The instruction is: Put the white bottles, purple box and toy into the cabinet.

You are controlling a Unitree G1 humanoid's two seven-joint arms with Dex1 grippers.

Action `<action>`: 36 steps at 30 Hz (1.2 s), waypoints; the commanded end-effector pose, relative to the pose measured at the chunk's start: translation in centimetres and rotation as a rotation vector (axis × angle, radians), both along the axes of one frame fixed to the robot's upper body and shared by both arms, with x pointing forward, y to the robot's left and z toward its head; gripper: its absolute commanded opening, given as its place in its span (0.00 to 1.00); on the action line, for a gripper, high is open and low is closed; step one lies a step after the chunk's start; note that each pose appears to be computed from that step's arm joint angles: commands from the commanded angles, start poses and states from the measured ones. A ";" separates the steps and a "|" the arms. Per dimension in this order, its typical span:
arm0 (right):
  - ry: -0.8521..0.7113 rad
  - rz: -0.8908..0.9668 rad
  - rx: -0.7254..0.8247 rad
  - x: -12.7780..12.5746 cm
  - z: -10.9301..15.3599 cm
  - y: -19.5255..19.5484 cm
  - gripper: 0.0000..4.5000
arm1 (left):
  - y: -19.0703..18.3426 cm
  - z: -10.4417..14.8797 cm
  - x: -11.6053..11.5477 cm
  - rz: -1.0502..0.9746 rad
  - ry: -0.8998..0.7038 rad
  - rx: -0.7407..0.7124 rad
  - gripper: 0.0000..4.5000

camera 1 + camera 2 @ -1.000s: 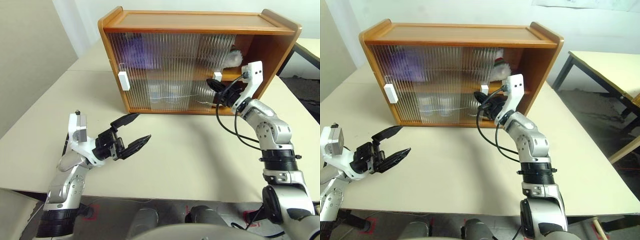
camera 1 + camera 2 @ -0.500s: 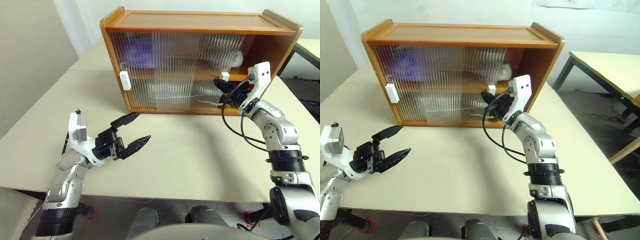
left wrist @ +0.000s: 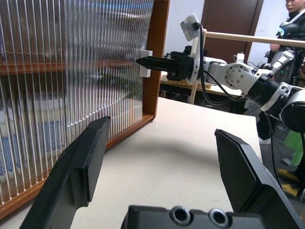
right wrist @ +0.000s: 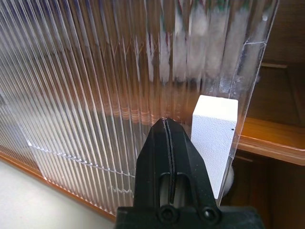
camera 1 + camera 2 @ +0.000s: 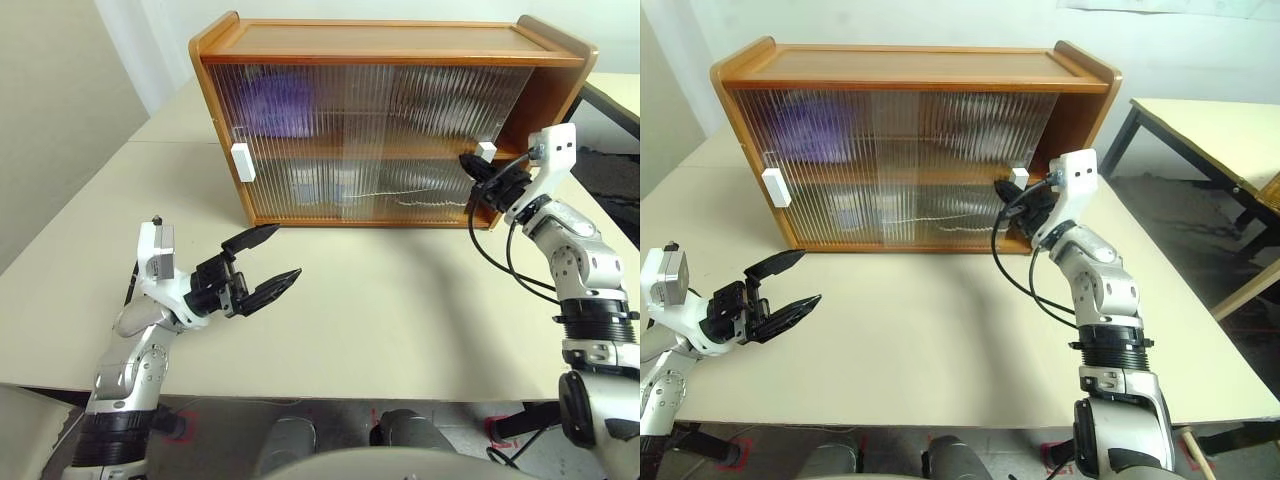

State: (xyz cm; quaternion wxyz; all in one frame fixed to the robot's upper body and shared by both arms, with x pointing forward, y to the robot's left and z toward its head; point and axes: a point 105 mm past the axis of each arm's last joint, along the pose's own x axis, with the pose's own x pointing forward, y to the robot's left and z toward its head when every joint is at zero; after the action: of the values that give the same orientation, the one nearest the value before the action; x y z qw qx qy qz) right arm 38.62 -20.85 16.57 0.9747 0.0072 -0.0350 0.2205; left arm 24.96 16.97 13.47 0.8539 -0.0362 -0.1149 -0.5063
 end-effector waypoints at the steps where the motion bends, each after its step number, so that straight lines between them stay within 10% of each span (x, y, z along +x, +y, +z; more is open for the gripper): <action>1: 0.030 -0.122 -0.016 0.3 -0.6 -3.4 0.01 | 0.0 -0.2 0.1 0.000 0.010 0.007 1.00; 23: 0.023 -0.260 -0.117 -0.5 0.7 -8.7 0.01 | -0.2 -0.3 0.0 -0.004 0.013 -0.001 1.00; 36: -0.044 0.064 0.099 -1.9 3.2 -3.0 0.09 | -0.1 -0.6 -0.4 0.005 0.022 -0.006 1.00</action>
State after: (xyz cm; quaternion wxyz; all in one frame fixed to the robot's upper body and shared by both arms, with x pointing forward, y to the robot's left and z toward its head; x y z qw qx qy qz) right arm 37.23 -24.42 18.99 0.9724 0.0249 -0.0513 0.2261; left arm 24.72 16.98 12.97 0.8565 -0.0459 -0.1092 -0.5023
